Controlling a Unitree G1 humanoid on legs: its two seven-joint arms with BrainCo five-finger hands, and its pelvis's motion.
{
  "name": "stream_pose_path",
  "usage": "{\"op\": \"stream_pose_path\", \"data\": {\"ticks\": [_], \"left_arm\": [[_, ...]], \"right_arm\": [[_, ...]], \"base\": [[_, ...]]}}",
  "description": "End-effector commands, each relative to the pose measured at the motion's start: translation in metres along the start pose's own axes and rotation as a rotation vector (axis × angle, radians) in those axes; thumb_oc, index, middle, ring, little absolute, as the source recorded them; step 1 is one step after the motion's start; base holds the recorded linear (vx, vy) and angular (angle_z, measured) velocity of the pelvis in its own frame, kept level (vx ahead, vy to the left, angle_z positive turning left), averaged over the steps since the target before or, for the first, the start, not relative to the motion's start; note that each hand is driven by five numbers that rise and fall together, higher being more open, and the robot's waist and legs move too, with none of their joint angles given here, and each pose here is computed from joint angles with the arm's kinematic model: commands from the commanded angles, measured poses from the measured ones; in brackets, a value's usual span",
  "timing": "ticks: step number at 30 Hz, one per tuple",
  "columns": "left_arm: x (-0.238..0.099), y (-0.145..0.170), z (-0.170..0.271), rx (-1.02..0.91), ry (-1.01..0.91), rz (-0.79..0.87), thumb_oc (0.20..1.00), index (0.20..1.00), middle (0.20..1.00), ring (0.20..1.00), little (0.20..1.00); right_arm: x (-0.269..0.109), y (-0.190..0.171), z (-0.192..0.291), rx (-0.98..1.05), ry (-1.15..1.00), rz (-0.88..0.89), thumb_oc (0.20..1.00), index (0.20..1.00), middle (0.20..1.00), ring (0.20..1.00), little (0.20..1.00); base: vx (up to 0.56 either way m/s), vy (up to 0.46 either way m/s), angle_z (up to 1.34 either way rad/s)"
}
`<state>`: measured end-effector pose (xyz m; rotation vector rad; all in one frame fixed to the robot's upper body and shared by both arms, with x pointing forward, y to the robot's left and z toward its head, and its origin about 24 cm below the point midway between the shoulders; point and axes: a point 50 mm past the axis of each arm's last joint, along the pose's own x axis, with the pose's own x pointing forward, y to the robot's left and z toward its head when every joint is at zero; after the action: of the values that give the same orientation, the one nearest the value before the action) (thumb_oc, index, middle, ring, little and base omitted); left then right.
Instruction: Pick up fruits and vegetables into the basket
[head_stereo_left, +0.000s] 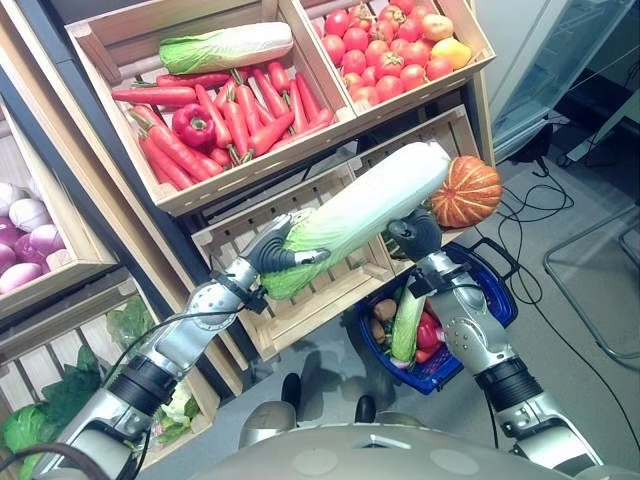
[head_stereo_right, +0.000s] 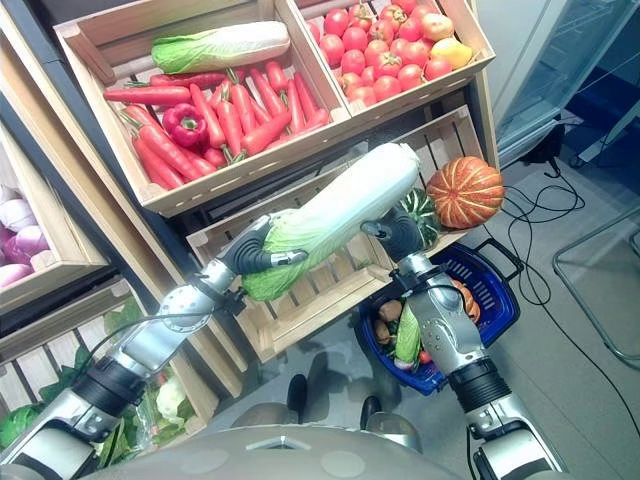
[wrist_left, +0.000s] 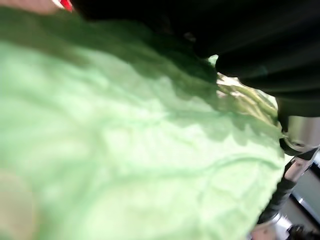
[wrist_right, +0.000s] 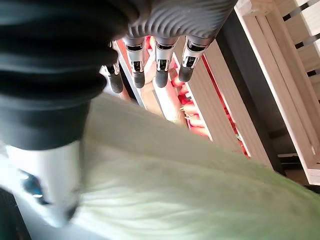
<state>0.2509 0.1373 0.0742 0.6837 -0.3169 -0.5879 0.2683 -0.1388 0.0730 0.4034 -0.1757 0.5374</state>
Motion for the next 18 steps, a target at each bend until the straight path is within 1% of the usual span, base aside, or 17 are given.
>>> {"op": "stream_pose_path", "data": {"ticks": [1, 7, 14, 18], "left_arm": [[0.0094, 0.0002, 0.012, 0.044, -0.065, -0.084, 0.2, 0.2, 0.2, 0.2, 0.2], [0.0111, -0.0008, 0.0126, 0.043, -0.058, -0.128, 0.2, 0.2, 0.2, 0.2, 0.2], [0.0127, -0.0023, 0.0148, 0.028, -0.071, -0.147, 0.2, 0.2, 0.2, 0.2, 0.2], [0.0116, -0.0031, 0.0174, 0.027, -0.085, -0.166, 0.2, 0.2, 0.2, 0.2, 0.2]], "right_arm": [[0.0115, 0.0189, 0.0244, 0.009, -0.136, 0.113, 1.0, 1.0, 1.0, 1.0, 1.0], [0.0146, 0.021, 0.0257, 0.032, -0.142, 0.117, 1.0, 1.0, 1.0, 1.0, 1.0], [0.0175, 0.0252, 0.0237, 0.155, -0.163, 0.142, 1.0, 1.0, 1.0, 1.0, 1.0], [0.0171, 0.0285, 0.0209, 0.186, -0.164, 0.15, 1.0, 1.0, 1.0, 1.0, 1.0]], "base": [[0.0, 0.0, 0.0], [-0.01, 0.0, 0.0], [0.0, 0.0, 0.0], [0.0, 0.0, 0.0]]}}
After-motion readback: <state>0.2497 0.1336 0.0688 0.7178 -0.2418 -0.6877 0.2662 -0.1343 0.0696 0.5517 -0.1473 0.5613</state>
